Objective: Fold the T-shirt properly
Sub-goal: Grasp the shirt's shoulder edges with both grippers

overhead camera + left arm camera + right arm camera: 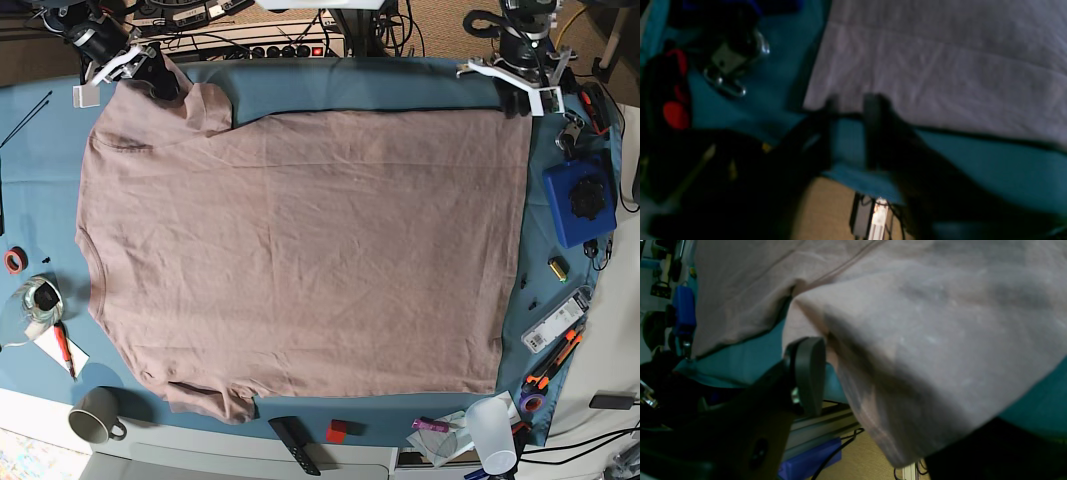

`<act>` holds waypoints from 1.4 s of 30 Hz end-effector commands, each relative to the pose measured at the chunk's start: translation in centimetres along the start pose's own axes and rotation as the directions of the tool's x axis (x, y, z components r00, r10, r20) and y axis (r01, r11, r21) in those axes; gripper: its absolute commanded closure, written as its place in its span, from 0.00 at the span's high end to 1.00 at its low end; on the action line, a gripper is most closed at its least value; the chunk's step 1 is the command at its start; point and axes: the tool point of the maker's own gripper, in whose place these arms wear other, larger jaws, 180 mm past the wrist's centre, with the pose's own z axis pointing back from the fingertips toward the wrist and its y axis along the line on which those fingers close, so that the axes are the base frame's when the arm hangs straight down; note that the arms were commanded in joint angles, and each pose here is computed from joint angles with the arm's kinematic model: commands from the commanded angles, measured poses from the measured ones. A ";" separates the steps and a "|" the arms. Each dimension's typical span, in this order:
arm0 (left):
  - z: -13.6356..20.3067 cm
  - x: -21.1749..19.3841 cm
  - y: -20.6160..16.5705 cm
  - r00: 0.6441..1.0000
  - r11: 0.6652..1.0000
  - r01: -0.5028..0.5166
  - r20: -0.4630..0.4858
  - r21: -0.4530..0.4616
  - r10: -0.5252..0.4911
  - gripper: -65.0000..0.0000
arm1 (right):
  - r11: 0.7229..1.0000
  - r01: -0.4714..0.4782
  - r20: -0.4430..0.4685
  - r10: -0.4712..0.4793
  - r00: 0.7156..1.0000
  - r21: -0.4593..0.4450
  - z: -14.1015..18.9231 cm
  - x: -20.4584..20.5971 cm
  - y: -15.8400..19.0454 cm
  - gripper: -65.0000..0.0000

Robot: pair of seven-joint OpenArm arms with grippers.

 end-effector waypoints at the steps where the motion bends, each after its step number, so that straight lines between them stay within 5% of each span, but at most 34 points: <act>1: 0.2 0.9 -0.2 0.999 1.000 0.004 0.033 -0.006 -0.004 0.47 | 0.998 -0.016 -0.097 0.010 0.995 -0.057 0.5 -1.8 -1.1 0.45; 5: -0.4 1.5 1.0 0.998 0.997 -0.038 0.045 0.063 0.036 0.55 | 0.998 -0.016 -0.098 0.010 0.995 -0.058 0.5 -1.8 -1.1 0.45; 9: -0.7 1.2 3.7 0.989 0.968 -0.146 0.055 0.204 0.137 0.43 | 0.998 -0.018 -0.102 0.011 0.995 -0.061 0.5 -1.9 -1.2 0.45; 21: -1.8 1.7 2.9 0.950 0.946 -0.311 0.052 0.095 0.307 0.39 | 0.997 -0.027 -0.123 0.017 0.992 -0.074 0.6 -2.2 -1.5 0.45; 31: -3.6 0.0 3.8 0.834 0.830 -0.551 -0.053 -0.081 0.549 0.35 | 0.997 -0.027 -0.127 0.017 0.992 -0.074 0.6 -2.3 -1.5 0.45; 40: -3.9 -1.5 4.9 0.832 0.831 -0.554 -0.077 -0.049 0.550 0.35 | 0.997 -0.027 -0.125 0.017 0.992 -0.073 0.6 -2.2 -1.5 0.45; 42: -3.9 -1.6 5.2 0.852 0.852 -0.522 -0.075 -0.035 0.519 0.35 | 0.997 -0.027 -0.125 0.017 0.992 -0.074 0.6 -2.3 -1.5 0.45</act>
